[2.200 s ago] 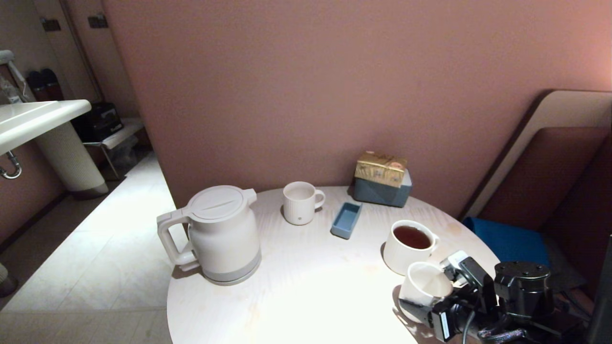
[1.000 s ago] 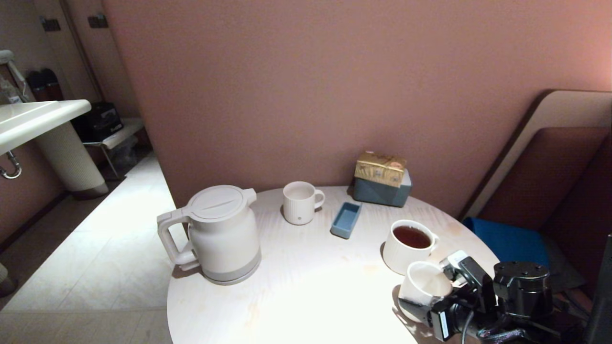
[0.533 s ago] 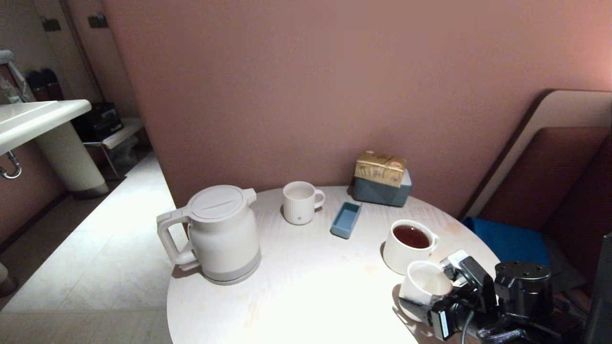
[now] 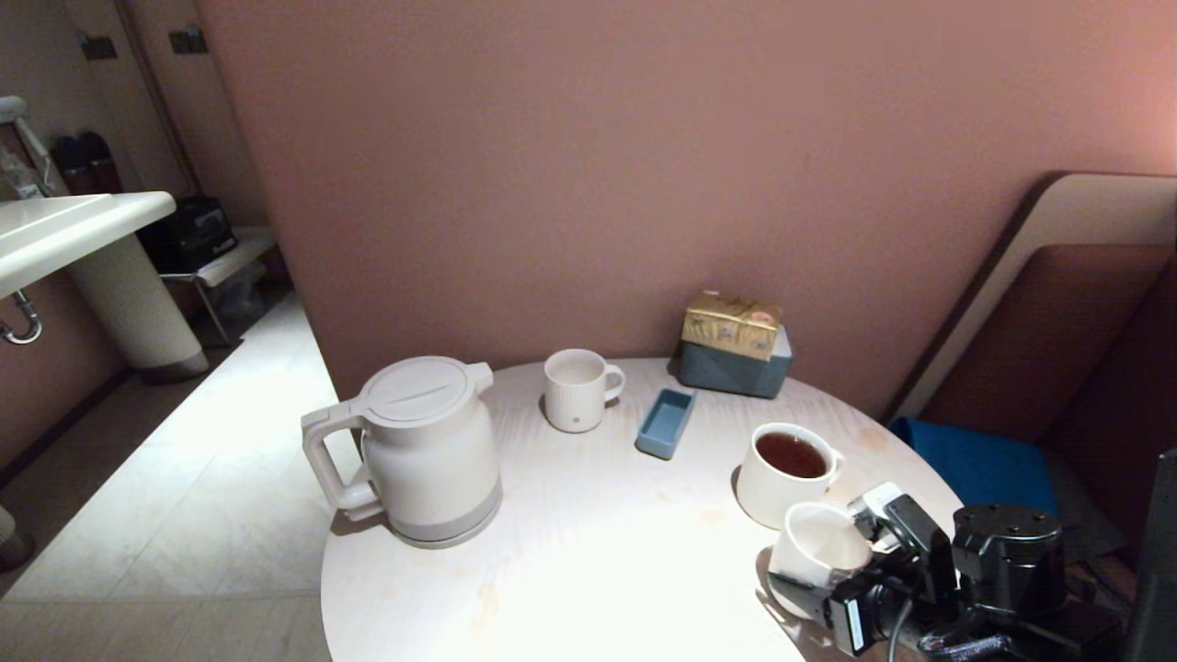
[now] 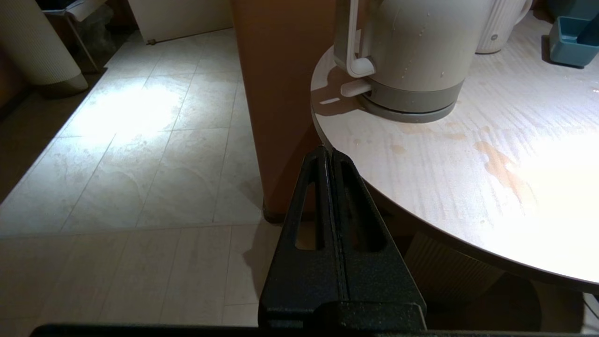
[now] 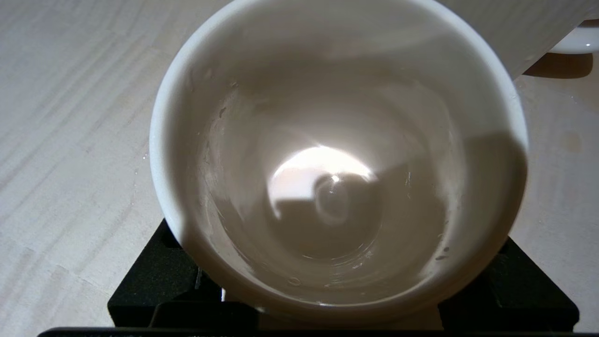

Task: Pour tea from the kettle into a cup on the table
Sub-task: Put the cup down on the table

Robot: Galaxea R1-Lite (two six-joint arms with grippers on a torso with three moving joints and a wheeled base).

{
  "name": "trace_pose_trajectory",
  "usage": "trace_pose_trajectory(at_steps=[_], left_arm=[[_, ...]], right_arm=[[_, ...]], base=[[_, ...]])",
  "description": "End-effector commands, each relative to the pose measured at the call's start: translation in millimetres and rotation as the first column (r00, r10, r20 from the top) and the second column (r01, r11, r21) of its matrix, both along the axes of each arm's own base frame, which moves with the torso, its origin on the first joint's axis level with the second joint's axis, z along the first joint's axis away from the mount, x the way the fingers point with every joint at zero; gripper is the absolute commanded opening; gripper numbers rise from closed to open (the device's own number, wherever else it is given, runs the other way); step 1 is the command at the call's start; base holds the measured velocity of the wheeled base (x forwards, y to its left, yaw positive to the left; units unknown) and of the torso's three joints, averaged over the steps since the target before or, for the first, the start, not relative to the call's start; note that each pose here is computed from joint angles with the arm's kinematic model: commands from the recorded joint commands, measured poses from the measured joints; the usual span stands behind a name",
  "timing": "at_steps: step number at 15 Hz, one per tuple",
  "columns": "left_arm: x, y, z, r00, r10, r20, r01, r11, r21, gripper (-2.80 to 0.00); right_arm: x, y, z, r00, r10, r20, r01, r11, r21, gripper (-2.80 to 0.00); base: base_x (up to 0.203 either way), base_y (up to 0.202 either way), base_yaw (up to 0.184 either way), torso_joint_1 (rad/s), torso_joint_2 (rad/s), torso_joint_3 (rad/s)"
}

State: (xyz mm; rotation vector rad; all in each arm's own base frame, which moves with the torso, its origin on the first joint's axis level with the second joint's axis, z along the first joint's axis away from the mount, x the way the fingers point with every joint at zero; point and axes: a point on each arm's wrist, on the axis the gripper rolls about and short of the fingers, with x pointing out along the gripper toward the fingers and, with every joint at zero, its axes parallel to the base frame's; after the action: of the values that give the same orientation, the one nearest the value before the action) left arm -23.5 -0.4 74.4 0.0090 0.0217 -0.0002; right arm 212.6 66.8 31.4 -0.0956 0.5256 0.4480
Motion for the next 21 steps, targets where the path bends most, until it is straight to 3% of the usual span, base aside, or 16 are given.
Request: trace_pose_trajectory(at_steps=[1,21], left_arm=[[0.1,0.0,0.0,1.000,0.000,-0.001,0.000,1.000,0.000,-2.80],[0.1,0.0,0.0,1.000,0.000,-0.001,0.000,1.000,0.000,-2.80]], right_arm=[[1.7,0.4,-0.8,1.000,-0.007,0.009,0.008,1.000,-0.004,-2.80],[1.9,0.8,-0.6,1.000,-0.009,0.012,0.009,1.000,-0.005,-2.80]], base=[[0.000,0.000,0.000,0.000,0.00,0.000],[0.000,0.000,0.000,0.000,0.00,0.000]])
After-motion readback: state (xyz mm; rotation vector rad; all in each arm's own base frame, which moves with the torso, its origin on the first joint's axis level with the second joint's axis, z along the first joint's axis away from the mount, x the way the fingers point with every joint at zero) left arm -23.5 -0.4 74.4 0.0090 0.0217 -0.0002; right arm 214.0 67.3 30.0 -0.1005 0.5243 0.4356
